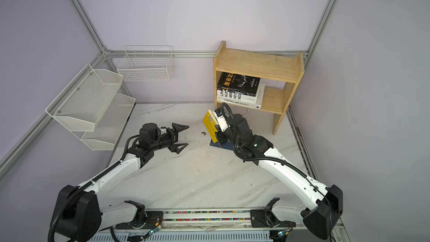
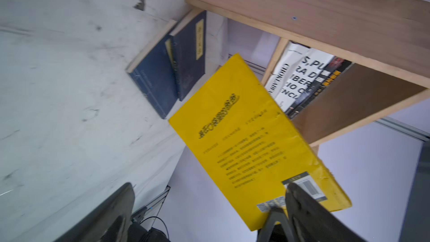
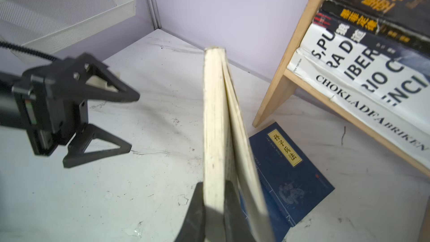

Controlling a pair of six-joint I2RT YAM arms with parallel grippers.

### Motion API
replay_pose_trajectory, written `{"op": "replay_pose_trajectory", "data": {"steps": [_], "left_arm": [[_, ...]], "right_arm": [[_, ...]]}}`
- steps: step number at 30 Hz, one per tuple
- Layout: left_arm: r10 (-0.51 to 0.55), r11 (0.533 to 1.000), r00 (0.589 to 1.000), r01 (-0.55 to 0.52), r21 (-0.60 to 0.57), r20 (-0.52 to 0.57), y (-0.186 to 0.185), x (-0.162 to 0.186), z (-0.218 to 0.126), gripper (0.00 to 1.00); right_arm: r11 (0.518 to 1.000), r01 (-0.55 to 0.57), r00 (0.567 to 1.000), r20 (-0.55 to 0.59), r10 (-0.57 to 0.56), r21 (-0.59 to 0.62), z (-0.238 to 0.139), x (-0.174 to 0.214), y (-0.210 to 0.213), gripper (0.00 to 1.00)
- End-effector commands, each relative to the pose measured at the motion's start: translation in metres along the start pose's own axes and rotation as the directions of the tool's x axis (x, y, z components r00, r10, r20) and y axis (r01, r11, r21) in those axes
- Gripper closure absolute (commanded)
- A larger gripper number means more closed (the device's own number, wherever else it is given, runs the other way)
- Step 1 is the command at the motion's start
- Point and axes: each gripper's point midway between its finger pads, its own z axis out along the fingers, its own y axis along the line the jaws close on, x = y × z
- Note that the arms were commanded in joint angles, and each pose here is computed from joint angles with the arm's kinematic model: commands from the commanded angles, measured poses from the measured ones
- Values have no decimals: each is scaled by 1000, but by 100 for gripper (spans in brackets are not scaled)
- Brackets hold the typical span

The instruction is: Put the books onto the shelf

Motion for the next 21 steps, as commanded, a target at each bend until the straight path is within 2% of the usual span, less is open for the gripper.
{"op": "replay_pose_trajectory", "data": {"steps": [1, 3, 4, 8, 14, 18, 21], "left_arm": [[107, 973, 987, -78, 218, -123, -93, 21, -4, 1], [99, 965, 983, -56, 258, -157, -106, 22, 0, 2], [60, 971, 982, -16, 240, -180, -98, 14, 14, 3], [15, 971, 968, 45, 233, -250, -93, 10, 30, 10], [-17, 980, 960, 71, 186, -280, -83, 6, 41, 17], [1, 983, 949, 58, 176, -316, -85, 8, 46, 26], [-11, 986, 943, 66, 156, -333, -80, 8, 50, 35]], "right_arm": [[984, 178, 983, 42, -178, 14, -7, -20, 6, 98], [975, 219, 975, 36, -220, 23, -8, -20, 10, 98], [971, 236, 971, 39, -237, 29, -9, -22, 14, 98], [955, 291, 953, 70, -295, 52, -14, -30, 23, 98], [919, 376, 921, 62, -384, 115, -10, -35, 28, 98], [876, 452, 884, 45, -465, 169, -5, -33, 30, 98], [856, 474, 865, 72, -496, 206, -6, -41, 29, 98]]}}
